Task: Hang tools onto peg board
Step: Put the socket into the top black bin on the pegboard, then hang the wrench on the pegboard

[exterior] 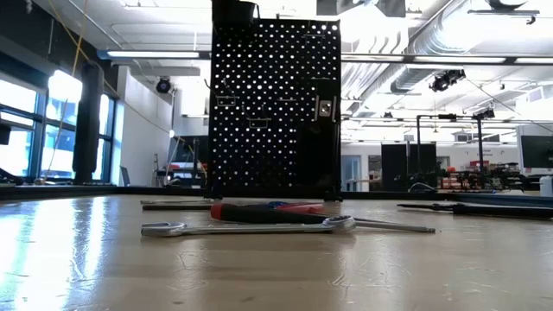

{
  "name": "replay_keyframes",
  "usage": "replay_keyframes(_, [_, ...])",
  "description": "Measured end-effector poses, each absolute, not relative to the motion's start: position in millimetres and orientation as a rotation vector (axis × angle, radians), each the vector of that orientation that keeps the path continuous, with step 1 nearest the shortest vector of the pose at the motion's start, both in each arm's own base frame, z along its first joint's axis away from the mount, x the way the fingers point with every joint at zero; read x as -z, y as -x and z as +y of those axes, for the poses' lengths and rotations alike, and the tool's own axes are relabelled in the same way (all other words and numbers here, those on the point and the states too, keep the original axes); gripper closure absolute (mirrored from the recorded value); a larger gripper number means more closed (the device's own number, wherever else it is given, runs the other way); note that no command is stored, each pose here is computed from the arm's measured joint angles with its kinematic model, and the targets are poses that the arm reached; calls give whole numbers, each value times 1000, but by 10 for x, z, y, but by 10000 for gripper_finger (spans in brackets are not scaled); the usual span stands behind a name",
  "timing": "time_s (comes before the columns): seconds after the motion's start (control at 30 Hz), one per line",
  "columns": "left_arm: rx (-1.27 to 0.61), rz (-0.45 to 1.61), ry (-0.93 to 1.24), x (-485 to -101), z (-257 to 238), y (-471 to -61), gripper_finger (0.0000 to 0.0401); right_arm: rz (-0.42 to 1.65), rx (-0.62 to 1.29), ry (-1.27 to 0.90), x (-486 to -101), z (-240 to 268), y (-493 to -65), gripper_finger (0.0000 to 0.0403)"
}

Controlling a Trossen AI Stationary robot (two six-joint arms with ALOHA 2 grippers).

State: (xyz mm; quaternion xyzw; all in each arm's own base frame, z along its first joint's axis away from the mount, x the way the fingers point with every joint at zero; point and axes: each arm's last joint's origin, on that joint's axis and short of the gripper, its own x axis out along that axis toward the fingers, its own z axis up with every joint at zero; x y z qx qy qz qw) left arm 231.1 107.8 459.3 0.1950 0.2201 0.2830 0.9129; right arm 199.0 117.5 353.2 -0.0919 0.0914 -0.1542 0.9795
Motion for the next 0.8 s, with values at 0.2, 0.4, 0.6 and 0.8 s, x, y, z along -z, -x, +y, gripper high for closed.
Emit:
replay_keyframes(0.2, [-575, 461, -403, -4561, 1096, -2368, 290, 186, 316, 167, -3525, 1173, -1990, 229])
replay_keyframes(0.4, [-585, 428, -406, -4591, 1103, -2380, 236, 198, 318, 161, -3505, 1170, -1986, 229])
replay_keyframes(0.6, [-548, 376, -445, -4652, 1015, -2394, 203, 214, 318, 177, -3487, 1167, -1981, 229])
replay_keyframes(0.8, [-472, 334, -536, -4717, 790, -2419, 200, 237, 327, 184, -3457, 1159, -1972, 229])
